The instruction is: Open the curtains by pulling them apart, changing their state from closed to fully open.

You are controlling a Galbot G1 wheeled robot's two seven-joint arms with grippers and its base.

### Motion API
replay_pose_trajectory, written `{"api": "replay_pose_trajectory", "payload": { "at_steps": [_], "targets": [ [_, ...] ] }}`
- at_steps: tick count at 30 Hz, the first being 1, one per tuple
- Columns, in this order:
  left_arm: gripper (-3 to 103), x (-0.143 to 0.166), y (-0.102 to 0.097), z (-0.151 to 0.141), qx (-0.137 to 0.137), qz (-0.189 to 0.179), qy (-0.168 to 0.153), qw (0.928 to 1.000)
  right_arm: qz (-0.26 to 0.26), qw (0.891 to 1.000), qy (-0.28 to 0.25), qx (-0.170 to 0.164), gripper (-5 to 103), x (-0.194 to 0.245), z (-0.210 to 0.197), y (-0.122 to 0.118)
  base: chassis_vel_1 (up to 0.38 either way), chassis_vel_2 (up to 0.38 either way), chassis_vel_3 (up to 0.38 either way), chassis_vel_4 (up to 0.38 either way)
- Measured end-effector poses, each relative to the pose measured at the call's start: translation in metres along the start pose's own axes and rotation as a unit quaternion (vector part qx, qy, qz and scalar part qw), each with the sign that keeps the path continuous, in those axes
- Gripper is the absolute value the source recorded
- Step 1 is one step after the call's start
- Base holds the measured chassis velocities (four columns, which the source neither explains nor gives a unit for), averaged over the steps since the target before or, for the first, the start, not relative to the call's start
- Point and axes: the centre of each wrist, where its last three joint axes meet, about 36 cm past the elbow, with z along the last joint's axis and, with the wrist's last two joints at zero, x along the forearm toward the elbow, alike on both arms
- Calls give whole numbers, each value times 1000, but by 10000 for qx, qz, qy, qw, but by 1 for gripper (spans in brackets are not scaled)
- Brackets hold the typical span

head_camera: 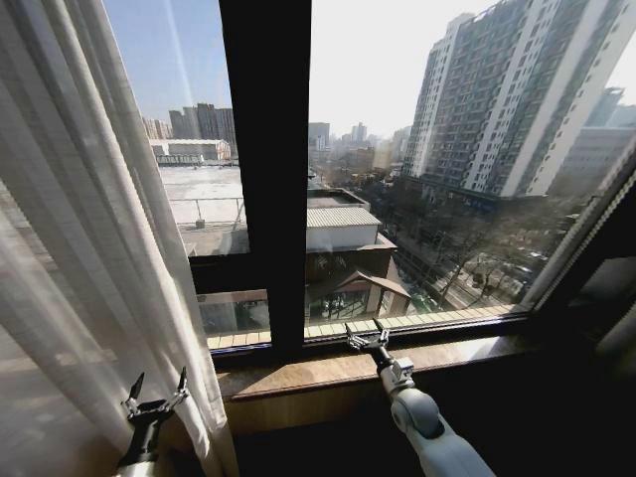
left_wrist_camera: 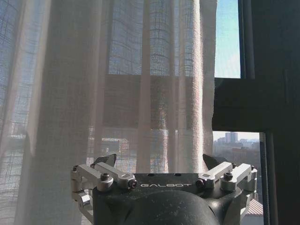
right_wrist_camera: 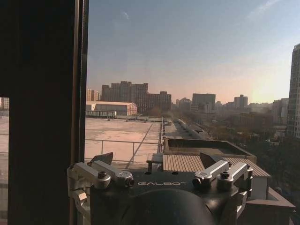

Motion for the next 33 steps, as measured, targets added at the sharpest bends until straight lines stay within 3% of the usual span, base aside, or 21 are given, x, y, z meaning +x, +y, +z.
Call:
{"api": "replay_pose_trajectory", "payload": {
  "at_steps": [6,8,10,16,20,25,26,27,29,33],
  "targets": [
    [100,-38,-39,-8,210,236,406,9987,0,10000,0,0,100,0,0,0,0,0,0,0],
    [100,-41,-42,-9,221,263,444,9984,0,10000,0,0,100,0,0,0,0,0,0,0],
    [100,-57,-61,-15,258,387,637,9969,0,10000,0,0,100,0,0,0,0,0,0,0],
    [100,-88,-100,-32,198,671,1049,9920,0,10000,0,1,100,0,0,0,0,0,0,0],
    [100,-97,-113,-39,141,771,1173,9900,0,10000,0,0,100,0,0,0,0,0,0,0],
    [100,-100,-113,-39,102,752,1197,9899,0,10000,0,0,100,0,0,0,0,0,0,0],
    [100,-110,-99,-31,-100,492,1185,9917,-1,10000,0,0,100,0,0,0,0,0,0,0],
    [100,-110,-99,-31,-100,492,1185,9917,-1,10000,0,0,100,0,0,0,0,0,0,0],
    [100,-128,-66,-21,-479,-76,1072,9931,-1,10000,0,-1,100,0,0,0,0,0,0,0],
    [100,-125,-49,-17,-658,-271,936,9931,0,10000,-1,0,100,0,0,0,0,0,0,0]
  ]
}}
